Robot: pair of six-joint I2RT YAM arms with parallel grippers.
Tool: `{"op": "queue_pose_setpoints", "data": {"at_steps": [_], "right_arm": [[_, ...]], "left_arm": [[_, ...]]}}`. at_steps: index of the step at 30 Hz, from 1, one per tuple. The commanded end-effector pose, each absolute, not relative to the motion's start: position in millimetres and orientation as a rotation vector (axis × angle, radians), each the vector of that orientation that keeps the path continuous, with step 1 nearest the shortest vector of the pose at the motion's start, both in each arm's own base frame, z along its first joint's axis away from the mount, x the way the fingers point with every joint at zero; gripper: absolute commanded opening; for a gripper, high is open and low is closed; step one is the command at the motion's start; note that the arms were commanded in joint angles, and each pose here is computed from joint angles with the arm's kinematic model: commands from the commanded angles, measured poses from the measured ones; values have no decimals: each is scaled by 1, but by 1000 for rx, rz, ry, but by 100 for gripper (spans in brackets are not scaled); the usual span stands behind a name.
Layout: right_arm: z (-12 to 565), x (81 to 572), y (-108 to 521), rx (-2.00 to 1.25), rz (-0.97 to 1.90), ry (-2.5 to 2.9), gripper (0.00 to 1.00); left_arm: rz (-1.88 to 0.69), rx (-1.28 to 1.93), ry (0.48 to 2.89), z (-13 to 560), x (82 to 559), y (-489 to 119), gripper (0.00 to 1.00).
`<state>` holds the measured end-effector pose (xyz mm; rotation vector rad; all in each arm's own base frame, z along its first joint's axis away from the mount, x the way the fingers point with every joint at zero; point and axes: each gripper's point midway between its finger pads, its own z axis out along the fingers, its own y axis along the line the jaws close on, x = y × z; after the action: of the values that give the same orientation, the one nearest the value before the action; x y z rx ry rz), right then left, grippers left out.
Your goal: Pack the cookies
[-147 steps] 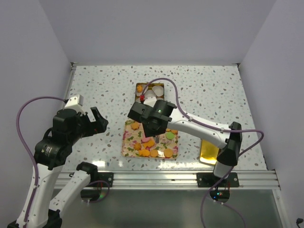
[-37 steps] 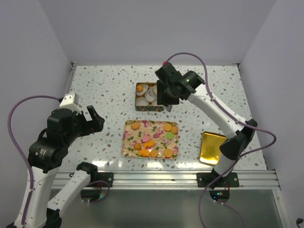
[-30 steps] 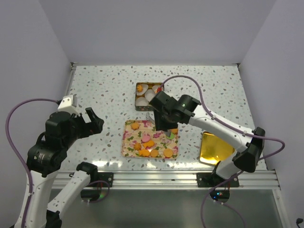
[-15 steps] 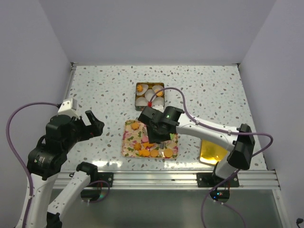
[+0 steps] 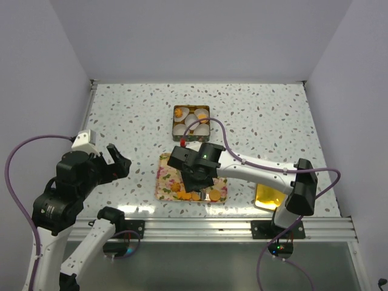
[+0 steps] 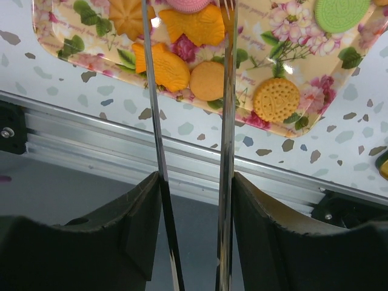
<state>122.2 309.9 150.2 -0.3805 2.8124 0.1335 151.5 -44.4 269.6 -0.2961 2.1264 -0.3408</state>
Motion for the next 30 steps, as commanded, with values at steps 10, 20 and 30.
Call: {"op": "queue_pose_setpoints", "data": {"at_steps": [10,20,30], "right_arm": [[160,118,307,-365,89,2798,51],[158,121,312,-380,71,2793,44],[182,132,306,-361,57,2735,40]], "left_arm": [[-364,-321,2105,272,152,-46,100],[-359,-324,2099,273,150,-44,100],[-348,-326,2097,275,151,-42,100]]}}
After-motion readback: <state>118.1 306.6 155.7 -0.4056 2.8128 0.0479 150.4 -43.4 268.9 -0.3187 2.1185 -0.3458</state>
